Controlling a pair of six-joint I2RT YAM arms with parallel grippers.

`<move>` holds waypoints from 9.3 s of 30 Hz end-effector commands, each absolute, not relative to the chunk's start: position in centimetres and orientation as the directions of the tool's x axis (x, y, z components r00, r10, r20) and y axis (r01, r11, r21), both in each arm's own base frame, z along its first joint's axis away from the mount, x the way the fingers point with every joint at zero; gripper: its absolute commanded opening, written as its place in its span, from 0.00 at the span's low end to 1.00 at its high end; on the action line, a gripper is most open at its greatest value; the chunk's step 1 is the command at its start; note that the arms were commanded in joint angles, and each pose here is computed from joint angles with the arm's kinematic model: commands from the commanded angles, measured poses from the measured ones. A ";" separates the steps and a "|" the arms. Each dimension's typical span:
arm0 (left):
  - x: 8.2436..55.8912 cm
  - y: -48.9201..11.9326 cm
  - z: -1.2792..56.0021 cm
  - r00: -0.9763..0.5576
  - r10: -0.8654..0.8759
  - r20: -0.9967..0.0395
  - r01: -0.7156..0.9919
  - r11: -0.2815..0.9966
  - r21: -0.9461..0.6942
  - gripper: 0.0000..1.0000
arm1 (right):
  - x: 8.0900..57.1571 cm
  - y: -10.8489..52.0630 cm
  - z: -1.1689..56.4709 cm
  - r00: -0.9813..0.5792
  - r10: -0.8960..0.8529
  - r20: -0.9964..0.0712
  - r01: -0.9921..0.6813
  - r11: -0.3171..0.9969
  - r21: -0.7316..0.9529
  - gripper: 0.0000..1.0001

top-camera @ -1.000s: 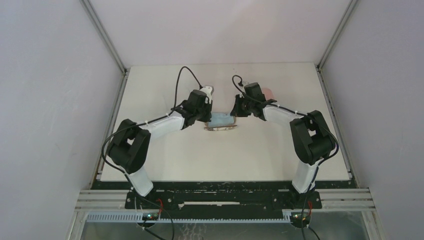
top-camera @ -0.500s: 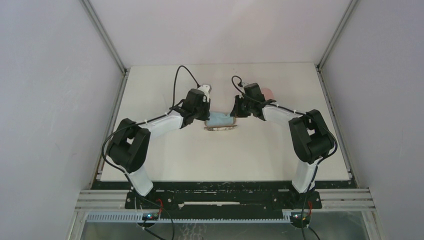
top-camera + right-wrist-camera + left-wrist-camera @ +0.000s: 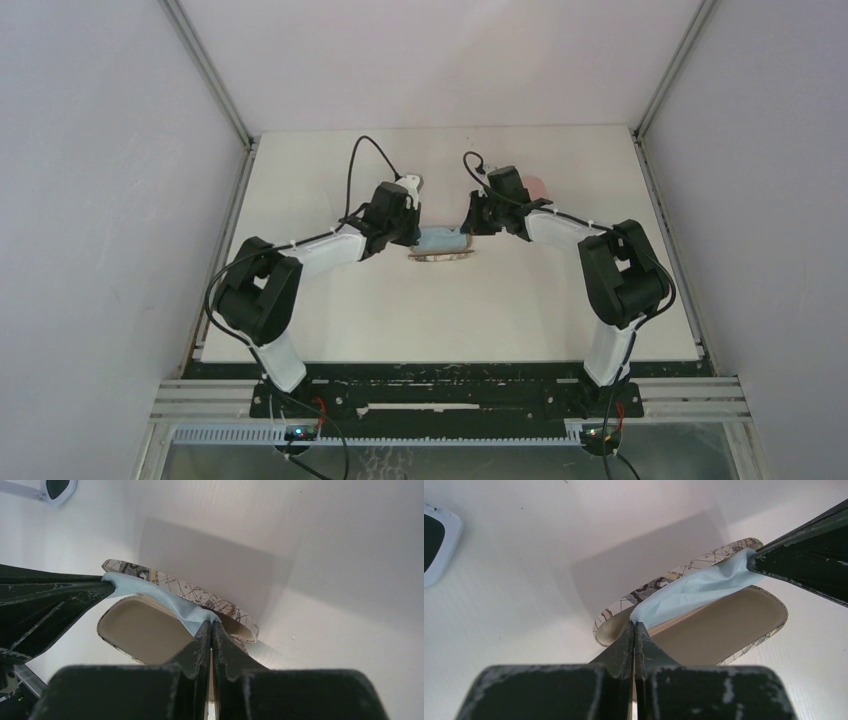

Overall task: Organize the sunglasses
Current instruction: Place the glasses cleaning cloth in the sunglasses case, then pick up the sunglasses from the center of the board, then place the sunglasses at the center of the board, then adjust the sunglasses at the center of the board.

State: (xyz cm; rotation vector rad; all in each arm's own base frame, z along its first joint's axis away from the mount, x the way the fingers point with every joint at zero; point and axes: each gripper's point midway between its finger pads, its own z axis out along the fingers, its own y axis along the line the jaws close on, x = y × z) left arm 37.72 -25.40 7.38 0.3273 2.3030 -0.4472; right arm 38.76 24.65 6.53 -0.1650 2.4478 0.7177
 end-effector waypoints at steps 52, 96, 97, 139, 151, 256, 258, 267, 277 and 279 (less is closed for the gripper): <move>39.3 -24.8 7.2 -0.669 0.087 -0.738 0.344 0.917 -0.203 0.08 | 41.2 25.2 8.6 -0.792 0.077 -0.605 -0.295 0.820 0.491 0.04; 40.0 -24.8 10.2 -0.626 0.062 -0.777 0.346 0.915 -0.206 0.41 | 40.8 23.3 11.7 -0.746 0.072 -0.662 -0.291 0.859 0.421 0.25; 40.0 -24.8 10.4 -0.625 0.061 -0.778 0.346 0.915 -0.207 0.41 | 40.8 23.3 11.7 -0.745 0.072 -0.663 -0.292 0.859 0.421 0.25; 41.9 -3.6 11.6 -0.446 -0.273 -0.852 -0.505 0.863 -0.012 0.70 | 32.8 19.0 13.7 -0.691 0.144 -0.709 -0.259 0.866 0.427 0.31; 45.0 -4.0 10.4 -0.475 -0.275 -0.836 -0.497 0.868 -0.003 0.56 | 32.9 19.0 13.5 -0.693 0.142 -0.707 -0.257 0.867 0.427 0.32; 25.4 -8.2 17.1 -0.477 -0.464 -0.746 -0.250 0.886 -0.391 0.64 | 22.2 16.1 17.4 -0.613 0.471 -0.634 -0.022 0.792 0.610 0.58; 25.4 -7.0 17.8 -0.415 -0.442 -0.796 -0.242 0.896 -0.371 0.65 | 21.7 18.7 17.4 -0.624 0.467 -0.626 -0.039 0.782 0.622 0.59; 25.3 -4.8 17.1 -0.313 -0.383 -0.869 -0.252 0.916 -0.313 0.64 | 22.2 28.0 15.8 -0.652 0.527 -0.544 0.131 0.786 0.604 0.60; 25.5 -4.3 15.1 -0.280 -0.381 -0.881 -0.265 0.913 -0.311 0.59 | 22.5 35.0 11.8 -0.702 0.512 -0.495 0.203 0.810 0.550 0.57; 25.5 -3.9 14.4 -0.276 -0.362 -0.890 -0.274 0.918 -0.288 0.59 | 22.4 35.9 11.1 -0.713 0.496 -0.496 0.202 0.822 0.532 0.56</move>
